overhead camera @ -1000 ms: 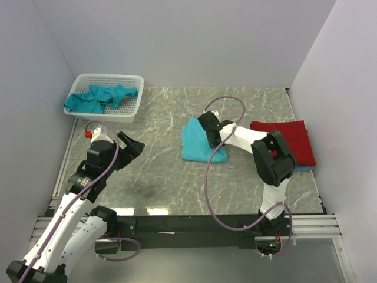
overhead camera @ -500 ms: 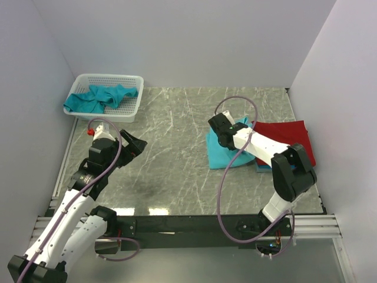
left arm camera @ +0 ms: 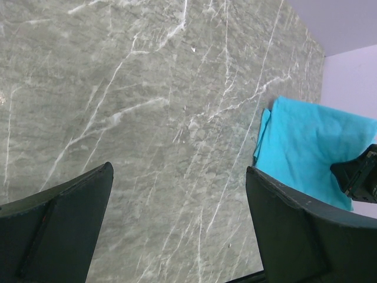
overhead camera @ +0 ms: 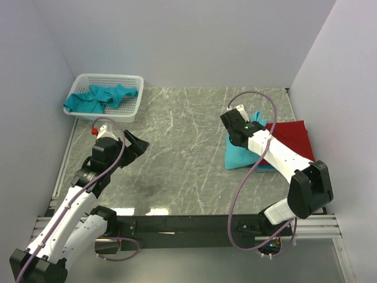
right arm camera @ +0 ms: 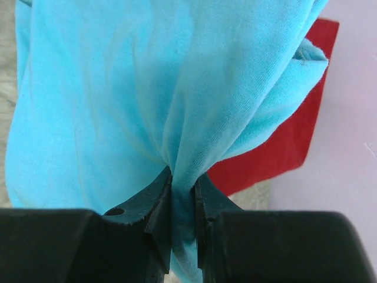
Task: Fold and stack the t-shirts
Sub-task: Neatly place the folded tshirt to the corner
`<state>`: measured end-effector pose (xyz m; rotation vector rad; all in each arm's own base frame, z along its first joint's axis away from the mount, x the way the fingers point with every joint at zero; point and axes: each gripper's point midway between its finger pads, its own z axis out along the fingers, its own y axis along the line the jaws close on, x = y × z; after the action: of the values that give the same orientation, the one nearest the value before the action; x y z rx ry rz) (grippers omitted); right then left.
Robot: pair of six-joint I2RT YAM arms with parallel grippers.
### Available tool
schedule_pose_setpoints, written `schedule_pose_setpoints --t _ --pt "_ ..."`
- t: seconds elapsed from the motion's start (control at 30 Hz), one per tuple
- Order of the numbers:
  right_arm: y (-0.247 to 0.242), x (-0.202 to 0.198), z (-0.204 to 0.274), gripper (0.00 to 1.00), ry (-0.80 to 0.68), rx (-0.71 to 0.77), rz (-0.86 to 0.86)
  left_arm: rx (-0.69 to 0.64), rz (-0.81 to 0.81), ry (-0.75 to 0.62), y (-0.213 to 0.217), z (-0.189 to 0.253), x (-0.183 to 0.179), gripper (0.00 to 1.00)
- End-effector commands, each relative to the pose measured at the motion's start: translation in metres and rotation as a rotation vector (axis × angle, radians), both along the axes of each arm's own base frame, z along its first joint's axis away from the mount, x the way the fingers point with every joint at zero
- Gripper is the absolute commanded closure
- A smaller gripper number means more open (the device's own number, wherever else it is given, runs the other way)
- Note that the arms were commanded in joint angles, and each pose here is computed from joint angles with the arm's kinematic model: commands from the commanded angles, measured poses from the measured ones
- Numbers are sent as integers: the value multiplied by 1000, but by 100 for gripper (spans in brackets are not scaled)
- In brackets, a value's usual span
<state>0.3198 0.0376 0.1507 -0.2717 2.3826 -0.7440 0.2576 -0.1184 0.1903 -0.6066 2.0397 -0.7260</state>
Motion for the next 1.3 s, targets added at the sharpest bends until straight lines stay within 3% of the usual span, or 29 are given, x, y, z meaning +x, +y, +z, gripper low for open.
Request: schedule_pose_setpoints --t 0.0,0.7,1.27 --pt "-16 -4 29 100 -56 -4 -50 1 -26 -43 -4 8 5 1" --pt "-47 -5 107 100 -115 87 -39 -18 -60 -62 -10 11 4 1" --pt "-61 -13 132 100 -122 142 -40 -27 -81 -51 -14 8 5 1"
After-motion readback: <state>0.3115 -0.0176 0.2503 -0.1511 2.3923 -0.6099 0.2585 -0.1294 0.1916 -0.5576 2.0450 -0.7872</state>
